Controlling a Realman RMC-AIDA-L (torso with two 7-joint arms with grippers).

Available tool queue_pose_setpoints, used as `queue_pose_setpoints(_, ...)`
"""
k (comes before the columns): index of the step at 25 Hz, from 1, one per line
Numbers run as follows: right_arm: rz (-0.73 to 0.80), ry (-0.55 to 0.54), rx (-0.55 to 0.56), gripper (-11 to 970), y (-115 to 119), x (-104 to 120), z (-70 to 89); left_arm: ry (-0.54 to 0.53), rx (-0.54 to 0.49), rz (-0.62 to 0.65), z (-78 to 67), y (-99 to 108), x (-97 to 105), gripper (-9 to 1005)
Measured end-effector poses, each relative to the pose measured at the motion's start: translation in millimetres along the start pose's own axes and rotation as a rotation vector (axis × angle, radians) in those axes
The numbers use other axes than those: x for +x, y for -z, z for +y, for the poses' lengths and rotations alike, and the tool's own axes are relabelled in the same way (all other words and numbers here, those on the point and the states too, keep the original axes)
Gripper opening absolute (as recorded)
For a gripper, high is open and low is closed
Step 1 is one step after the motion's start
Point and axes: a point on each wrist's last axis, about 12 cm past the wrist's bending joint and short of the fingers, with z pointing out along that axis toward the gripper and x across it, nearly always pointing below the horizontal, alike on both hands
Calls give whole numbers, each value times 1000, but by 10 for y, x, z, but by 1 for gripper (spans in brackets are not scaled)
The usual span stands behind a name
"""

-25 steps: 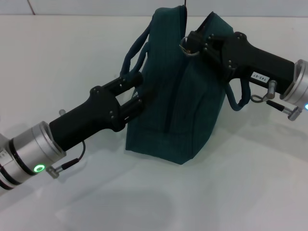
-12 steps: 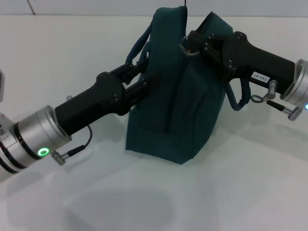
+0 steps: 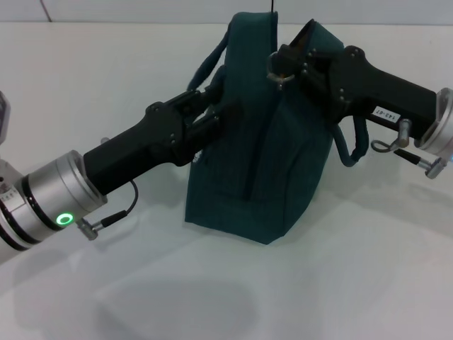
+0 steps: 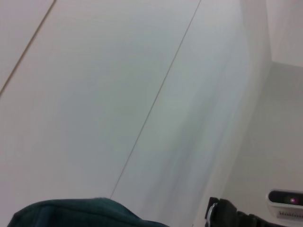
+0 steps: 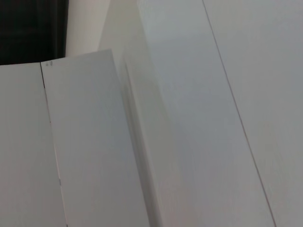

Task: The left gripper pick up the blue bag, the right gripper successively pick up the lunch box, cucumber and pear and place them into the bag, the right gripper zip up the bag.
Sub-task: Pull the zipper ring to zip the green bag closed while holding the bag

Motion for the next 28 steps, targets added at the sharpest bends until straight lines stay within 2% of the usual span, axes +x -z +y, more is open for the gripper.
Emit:
queue_pose_setpoints(12,-13,-165,37,59,156,-94,-99,-10,12,-12,-5,1,-36,504)
queue_pose_setpoints(21,-4,-211,44,60,180,-113,-129,-23,10,-13,-8,22,-44,503)
queue_pose_setpoints(28,14,-243,77,61,216,-158,-213,-25,12,-7,-7,24,-42,503)
